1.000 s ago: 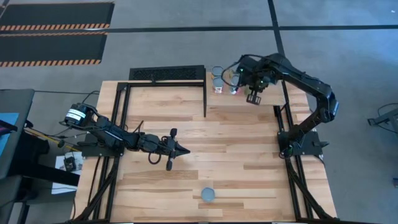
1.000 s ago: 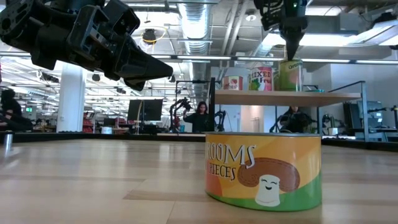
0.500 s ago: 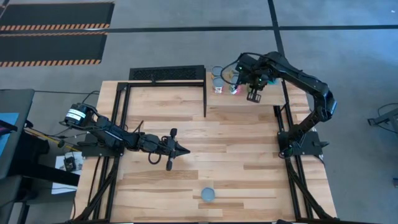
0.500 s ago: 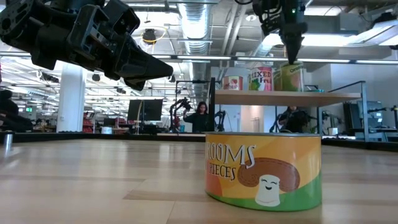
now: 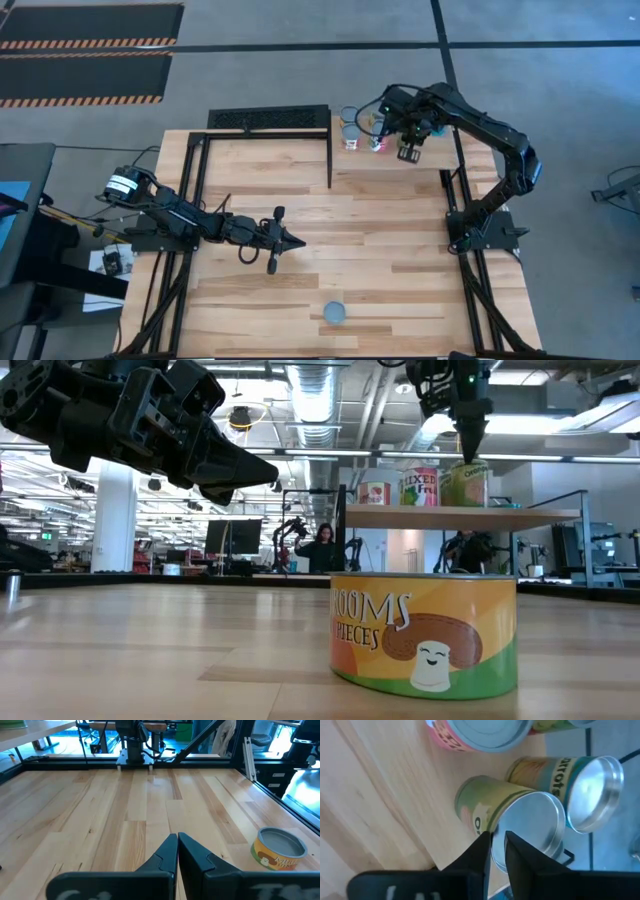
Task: Pick and place cans onto a shelf
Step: Put the large canned oranges on the shelf, then put the canned mushrooms on the shelf
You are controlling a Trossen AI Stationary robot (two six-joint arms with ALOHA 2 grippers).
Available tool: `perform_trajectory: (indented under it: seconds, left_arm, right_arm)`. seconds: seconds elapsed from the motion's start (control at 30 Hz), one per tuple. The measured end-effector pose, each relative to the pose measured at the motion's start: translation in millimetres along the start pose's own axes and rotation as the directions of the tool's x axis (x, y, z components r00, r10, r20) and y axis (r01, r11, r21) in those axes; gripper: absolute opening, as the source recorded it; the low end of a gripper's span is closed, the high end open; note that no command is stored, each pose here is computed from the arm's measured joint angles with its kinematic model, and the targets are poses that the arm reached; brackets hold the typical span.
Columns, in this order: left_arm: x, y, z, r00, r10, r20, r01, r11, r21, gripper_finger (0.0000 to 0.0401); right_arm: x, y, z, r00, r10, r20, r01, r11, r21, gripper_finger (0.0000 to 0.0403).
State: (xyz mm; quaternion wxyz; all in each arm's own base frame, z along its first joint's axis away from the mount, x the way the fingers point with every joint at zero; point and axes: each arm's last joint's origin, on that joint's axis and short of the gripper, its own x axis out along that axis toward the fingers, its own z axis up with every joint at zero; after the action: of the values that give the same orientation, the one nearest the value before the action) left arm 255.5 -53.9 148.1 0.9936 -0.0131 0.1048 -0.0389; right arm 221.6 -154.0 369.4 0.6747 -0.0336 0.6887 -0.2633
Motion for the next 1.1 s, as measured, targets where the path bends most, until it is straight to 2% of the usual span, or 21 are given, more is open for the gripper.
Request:
perform_trajectory:
  seconds: [0.23,0.4,0.5,0.6,0.8,1.0,1.1]
  left_arm:
    - [0,0,0,1.0,-0.003,0.001,0.003,1.0,0.0,0.0002]
    - [0,-1,2,0.999,-0.029,0.019,0.029,1.0,-0.002,0.0002]
    - [0,-1,2,0.999,-0.03,0.021,0.03,1.0,-0.002,0.0002]
    - [0,-1,2,0.999,-0.03,0.021,0.03,1.0,-0.002,0.0002]
    - [0,-1,4,0.998,-0.039,0.04,0.039,0.999,0.002,0.0002]
    - [0,-1,4,0.998,-0.04,0.042,0.039,0.999,0.008,0.0002]
    - [0,-1,4,0.998,-0.04,0.042,0.039,0.999,0.011,0.0002]
  right_arm:
    - [-12,5,-3,0.999,-0.038,0.033,0.038,0.999,-0.012,0.0081]
    - [-35,15,-11,0.987,-0.062,0.145,0.057,0.998,0.042,0.0063]
    - [-45,25,-17,0.963,-0.056,0.264,0.034,0.996,0.086,0.0037]
    - [-48,43,-22,0.903,0.007,0.429,-0.045,0.996,0.08,0.0009]
    - [-27,103,-30,0.722,0.115,0.682,-0.158,0.987,0.001,0.0009]
    - [-11,188,-41,0.569,0.304,0.764,-0.268,0.947,-0.177,0.0008]
    - [-11,236,-47,0.554,0.386,0.738,-0.287,0.92,-0.265,0.0007]
